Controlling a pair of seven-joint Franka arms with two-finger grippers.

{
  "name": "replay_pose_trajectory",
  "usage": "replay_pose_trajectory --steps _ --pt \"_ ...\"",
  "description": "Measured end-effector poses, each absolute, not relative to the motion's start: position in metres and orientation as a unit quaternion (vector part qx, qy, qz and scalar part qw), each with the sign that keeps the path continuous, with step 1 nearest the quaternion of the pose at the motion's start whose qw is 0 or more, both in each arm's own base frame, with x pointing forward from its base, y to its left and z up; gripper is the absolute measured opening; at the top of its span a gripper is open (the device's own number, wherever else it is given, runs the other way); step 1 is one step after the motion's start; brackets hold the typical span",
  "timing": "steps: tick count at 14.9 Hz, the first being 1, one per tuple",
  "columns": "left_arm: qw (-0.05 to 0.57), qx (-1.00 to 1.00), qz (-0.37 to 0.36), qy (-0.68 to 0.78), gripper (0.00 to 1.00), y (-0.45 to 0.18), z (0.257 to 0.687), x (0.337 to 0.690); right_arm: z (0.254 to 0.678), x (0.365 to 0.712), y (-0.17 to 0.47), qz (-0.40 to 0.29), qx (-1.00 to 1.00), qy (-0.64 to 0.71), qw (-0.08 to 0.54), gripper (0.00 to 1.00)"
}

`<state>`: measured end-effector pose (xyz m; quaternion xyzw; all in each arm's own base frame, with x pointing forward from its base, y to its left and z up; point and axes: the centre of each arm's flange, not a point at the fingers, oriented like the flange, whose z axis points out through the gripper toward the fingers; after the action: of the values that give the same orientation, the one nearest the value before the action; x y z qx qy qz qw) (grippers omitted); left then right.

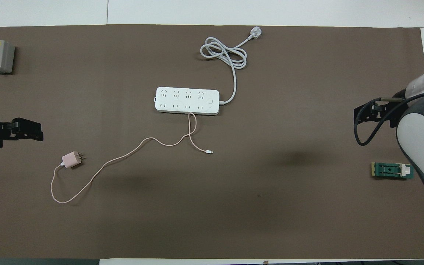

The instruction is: Unplug charger and place it aside

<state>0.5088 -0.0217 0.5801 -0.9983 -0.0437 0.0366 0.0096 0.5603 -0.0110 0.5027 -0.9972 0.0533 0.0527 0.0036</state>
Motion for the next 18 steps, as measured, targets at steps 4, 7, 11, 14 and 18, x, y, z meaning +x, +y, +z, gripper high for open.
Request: replay_pose_trajectory --steps 4,7,11,14,18 --pt "0.012 -0.999 0.036 -0.037 1.0 -0.015 0.612 0.506 0.508 0.562 -0.012 0.048 -0.997 0.054 0.004 1.0" --pt "0.011 -0.999 0.038 -0.036 1.0 -0.013 0.611 0.508 0.513 0.563 -0.023 0.043 -0.997 0.064 0.005 1.0" --pt "0.011 -0.999 0.037 -0.037 1.0 -0.012 0.609 0.511 0.518 0.564 -0.025 0.039 -0.997 0.066 0.005 1.0" --pt "0.011 -0.999 0.037 -0.036 1.0 -0.012 0.609 0.511 0.52 0.565 -0.024 0.036 -0.997 0.064 0.005 1.0" --pt "0.011 -0.999 0.037 -0.034 1.0 -0.013 0.609 0.511 0.533 0.567 -0.029 0.025 -0.999 0.02 0.006 1.0"
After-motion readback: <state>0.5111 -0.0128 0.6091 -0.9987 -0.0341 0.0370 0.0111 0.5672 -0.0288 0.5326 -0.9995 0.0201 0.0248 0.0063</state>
